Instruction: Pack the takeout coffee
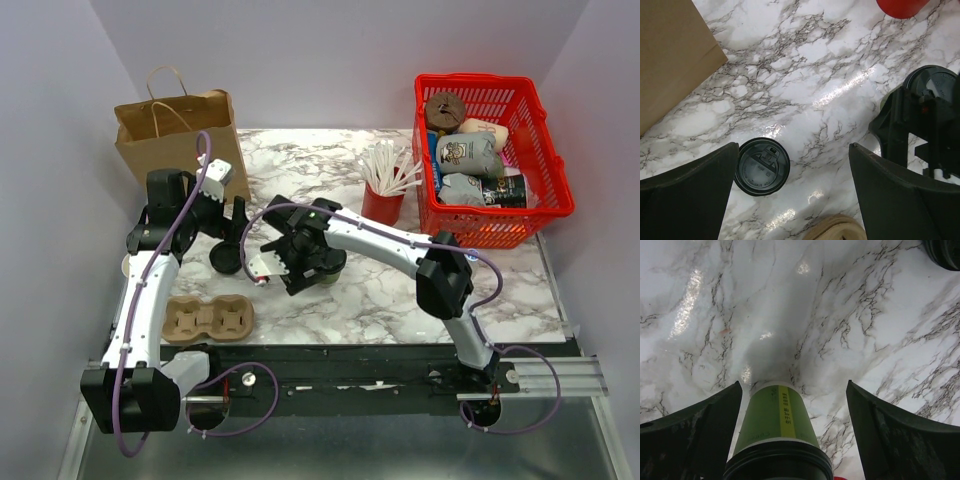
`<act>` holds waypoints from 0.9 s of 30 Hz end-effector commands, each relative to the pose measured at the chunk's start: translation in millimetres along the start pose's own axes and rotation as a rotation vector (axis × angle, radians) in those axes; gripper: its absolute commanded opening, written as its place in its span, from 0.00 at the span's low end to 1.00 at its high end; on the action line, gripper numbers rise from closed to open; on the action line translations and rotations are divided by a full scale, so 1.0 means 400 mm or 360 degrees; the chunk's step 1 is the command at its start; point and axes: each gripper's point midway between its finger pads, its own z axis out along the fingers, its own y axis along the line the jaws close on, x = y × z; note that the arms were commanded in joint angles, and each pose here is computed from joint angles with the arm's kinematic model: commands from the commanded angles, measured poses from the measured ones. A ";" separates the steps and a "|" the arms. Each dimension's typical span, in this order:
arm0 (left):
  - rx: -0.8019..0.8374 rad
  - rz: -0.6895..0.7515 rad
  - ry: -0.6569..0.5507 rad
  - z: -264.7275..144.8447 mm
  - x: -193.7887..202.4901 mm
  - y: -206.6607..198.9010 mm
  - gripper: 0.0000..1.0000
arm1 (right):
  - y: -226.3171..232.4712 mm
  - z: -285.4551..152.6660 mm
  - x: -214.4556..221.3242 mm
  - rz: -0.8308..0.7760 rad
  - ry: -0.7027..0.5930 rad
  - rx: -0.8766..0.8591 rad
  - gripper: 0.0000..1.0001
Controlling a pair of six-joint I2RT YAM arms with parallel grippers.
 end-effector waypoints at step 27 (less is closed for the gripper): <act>0.0113 -0.0108 -0.0165 0.000 -0.059 -0.036 0.99 | 0.139 0.073 0.293 0.0023 0.0643 -0.0230 0.80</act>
